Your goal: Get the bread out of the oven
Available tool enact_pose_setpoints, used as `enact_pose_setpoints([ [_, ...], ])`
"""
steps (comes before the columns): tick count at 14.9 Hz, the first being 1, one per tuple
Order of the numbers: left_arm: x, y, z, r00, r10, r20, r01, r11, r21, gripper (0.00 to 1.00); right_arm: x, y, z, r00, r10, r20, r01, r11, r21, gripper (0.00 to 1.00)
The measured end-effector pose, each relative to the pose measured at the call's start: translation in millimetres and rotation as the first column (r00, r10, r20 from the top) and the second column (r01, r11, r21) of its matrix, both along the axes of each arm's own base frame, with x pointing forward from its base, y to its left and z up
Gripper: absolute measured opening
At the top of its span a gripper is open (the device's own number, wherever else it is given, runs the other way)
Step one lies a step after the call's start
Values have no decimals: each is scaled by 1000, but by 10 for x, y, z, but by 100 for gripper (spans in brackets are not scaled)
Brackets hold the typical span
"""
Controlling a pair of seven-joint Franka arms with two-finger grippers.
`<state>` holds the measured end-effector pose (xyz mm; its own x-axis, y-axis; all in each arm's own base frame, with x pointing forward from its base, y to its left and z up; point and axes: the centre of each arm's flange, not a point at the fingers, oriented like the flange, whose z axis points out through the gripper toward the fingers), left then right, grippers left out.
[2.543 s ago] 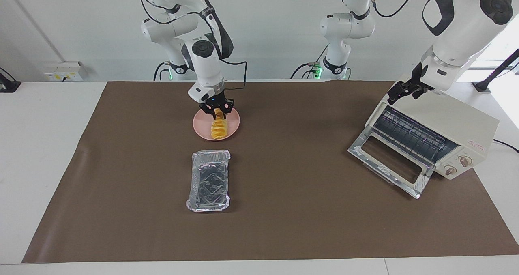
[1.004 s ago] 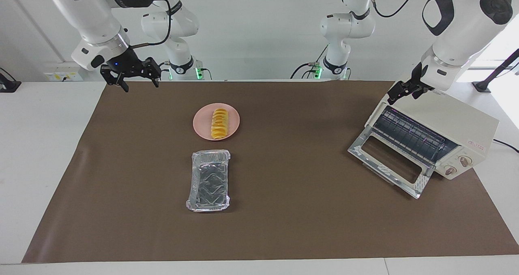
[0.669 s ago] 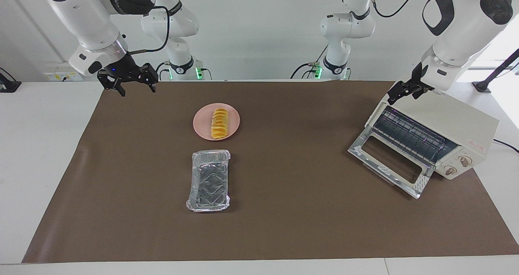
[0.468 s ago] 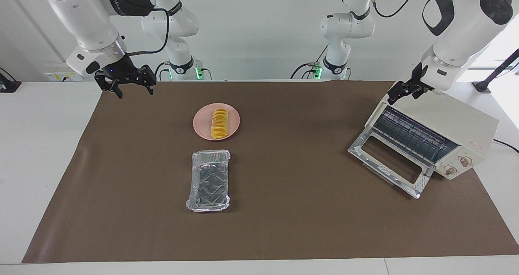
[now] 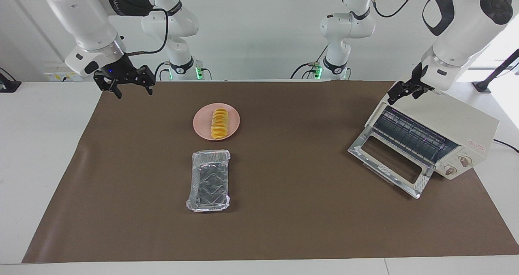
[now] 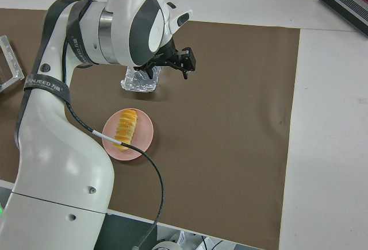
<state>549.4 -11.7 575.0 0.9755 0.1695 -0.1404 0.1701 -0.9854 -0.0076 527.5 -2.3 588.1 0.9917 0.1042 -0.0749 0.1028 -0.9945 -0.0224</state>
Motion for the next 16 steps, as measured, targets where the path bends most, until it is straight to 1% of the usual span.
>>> enact_pose_setpoints([
  [16, 0, 0, 0, 1000, 0, 0, 0, 1000, 0, 100, 0, 10, 0, 1000, 2, 0, -2, 1000, 0, 100],
])
